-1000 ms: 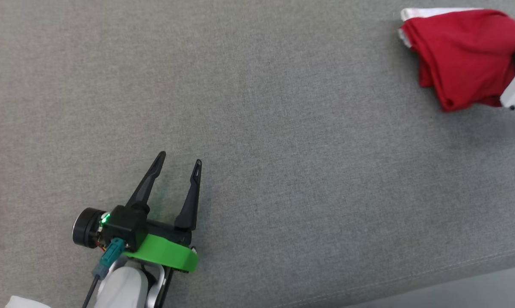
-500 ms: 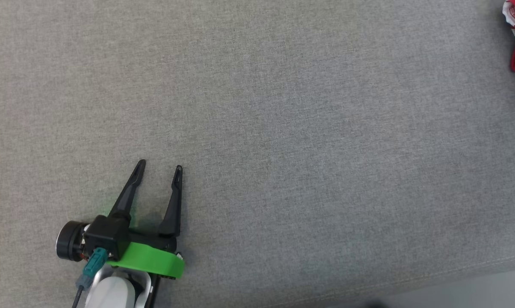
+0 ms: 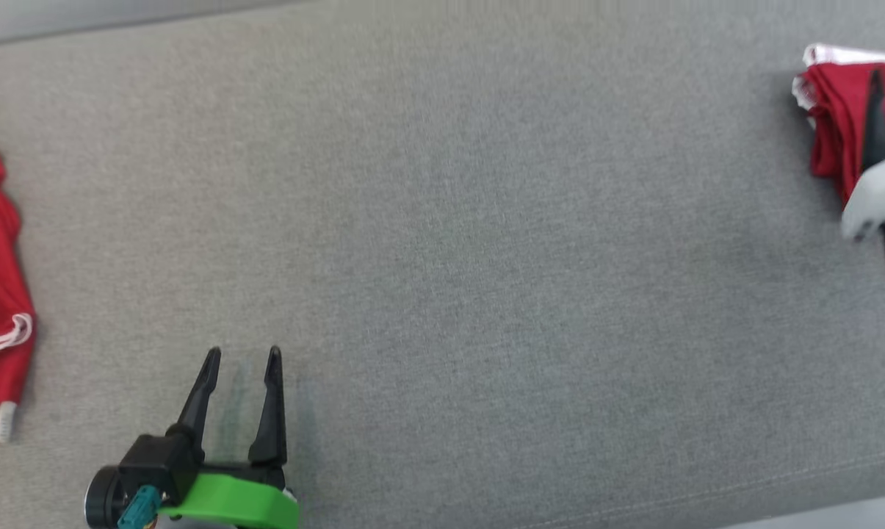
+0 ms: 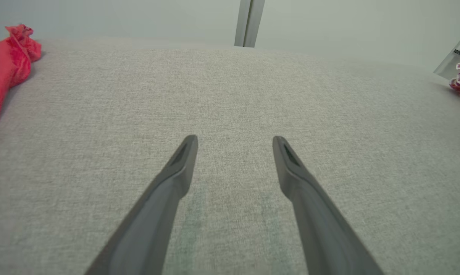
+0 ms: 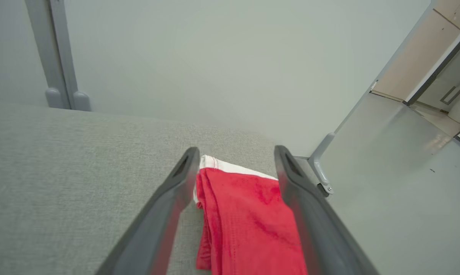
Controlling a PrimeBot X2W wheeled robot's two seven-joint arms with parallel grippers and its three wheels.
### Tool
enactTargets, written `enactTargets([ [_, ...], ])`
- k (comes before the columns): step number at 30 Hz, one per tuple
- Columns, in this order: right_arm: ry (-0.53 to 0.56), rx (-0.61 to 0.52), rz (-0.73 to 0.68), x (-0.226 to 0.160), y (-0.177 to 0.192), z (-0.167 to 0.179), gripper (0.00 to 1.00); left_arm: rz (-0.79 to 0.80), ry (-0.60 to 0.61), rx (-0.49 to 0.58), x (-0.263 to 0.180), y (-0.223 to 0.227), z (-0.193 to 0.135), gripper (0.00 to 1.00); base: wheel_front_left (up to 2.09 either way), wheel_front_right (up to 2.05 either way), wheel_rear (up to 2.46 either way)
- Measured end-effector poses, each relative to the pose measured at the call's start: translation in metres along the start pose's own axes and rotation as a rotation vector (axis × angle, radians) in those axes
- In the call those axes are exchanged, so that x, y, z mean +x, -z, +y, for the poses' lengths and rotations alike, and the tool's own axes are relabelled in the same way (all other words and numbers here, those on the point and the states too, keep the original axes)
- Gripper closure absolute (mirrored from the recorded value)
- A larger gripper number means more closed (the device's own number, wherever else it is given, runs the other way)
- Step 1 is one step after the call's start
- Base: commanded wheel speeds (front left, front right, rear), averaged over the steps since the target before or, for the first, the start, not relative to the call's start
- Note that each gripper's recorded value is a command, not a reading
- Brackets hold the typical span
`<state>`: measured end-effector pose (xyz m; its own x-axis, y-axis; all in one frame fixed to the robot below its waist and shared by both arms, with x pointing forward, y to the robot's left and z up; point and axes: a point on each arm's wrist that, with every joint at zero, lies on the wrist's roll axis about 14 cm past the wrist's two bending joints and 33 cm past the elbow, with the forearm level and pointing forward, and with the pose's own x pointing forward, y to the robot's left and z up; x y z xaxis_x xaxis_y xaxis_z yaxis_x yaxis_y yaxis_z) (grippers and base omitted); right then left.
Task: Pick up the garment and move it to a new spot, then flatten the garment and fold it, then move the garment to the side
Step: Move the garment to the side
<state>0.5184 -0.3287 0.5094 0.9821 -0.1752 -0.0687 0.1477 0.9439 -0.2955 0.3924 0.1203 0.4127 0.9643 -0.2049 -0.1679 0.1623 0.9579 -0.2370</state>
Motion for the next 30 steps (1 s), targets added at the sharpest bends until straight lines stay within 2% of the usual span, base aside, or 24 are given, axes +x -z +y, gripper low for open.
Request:
enactTargets([
  [5,-0.072,0.019,-0.037,-0.055,0.010,0.025,0.00,-0.043,-0.032,0.007,-0.027,-0.016,0.003,0.00,0.00,0.00,0.00],
  [14,-0.162,0.171,-0.098,-0.144,0.010,0.080,0.00,-0.135,-0.082,0.008,-0.071,-0.040,0.008,0.00,0.00,0.00,0.00],
  [21,-0.222,0.230,-0.107,-0.179,0.007,0.113,0.00,-0.166,-0.146,0.003,-0.098,-0.043,0.024,0.00,0.00,0.00,0.00],
  [30,-0.250,0.246,-0.097,-0.194,0.010,0.125,0.00,-0.183,-0.160,-0.004,-0.106,-0.046,0.027,0.00,0.00,0.00,0.00],
])
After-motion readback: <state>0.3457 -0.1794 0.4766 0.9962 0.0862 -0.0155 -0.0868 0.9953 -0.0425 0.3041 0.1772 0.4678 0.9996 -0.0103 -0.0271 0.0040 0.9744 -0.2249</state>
